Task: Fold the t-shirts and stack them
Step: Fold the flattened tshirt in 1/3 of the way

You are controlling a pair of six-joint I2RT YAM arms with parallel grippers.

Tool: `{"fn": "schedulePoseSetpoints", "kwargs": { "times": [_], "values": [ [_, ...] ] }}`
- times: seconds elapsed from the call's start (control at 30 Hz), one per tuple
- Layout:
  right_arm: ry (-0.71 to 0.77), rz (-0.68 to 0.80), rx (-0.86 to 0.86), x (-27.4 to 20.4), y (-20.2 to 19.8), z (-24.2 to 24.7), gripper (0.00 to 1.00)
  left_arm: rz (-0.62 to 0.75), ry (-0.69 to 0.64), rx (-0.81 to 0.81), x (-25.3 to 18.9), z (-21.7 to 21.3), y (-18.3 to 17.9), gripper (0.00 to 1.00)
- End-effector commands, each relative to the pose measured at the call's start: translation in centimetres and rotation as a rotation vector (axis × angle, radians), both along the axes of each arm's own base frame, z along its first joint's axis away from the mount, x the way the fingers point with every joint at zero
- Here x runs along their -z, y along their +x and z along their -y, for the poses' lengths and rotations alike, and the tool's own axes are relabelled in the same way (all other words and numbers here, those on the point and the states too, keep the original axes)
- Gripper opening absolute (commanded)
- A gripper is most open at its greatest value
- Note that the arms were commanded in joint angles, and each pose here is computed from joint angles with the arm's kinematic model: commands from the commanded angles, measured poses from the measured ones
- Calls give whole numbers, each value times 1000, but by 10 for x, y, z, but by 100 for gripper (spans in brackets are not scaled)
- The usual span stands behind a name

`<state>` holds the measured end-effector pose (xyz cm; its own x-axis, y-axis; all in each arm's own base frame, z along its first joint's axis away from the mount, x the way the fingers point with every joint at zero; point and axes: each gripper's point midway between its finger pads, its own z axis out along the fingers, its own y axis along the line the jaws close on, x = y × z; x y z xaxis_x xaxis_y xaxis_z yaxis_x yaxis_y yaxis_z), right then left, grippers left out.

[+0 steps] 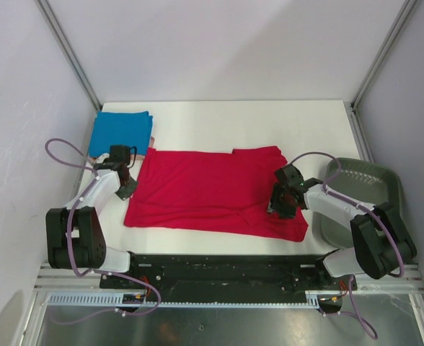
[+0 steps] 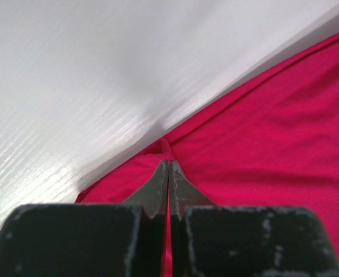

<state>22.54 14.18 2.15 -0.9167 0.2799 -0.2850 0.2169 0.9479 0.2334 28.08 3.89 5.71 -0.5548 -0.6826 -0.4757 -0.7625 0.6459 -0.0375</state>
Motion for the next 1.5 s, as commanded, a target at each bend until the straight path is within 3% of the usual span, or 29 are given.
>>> {"fn": "schedulePoseSetpoints", "kwargs": {
  "times": [0.0,0.17,0.3,0.43,0.6,0.9,1.47],
  "values": [
    [-38,-11,5,14,-7,8,51,35,12,-6,-6,-5,3,3],
    [-35,-9,9,14,-6,8,51,22,-20,0,1,2,2,33],
    [-30,-8,9,14,-6,7,51,8,-33,-10,7,4,-1,40],
    [-31,-11,8,16,-5,7,51,-10,-41,-16,14,6,-3,41],
    [-34,-14,7,17,-6,7,51,-35,-51,-26,23,8,-4,35],
    [-48,-33,9,25,-12,11,51,-17,-48,-32,21,8,-2,2],
    [-71,-75,19,38,-28,20,50,40,-25,-53,5,-4,-5,0]
  ]
}}
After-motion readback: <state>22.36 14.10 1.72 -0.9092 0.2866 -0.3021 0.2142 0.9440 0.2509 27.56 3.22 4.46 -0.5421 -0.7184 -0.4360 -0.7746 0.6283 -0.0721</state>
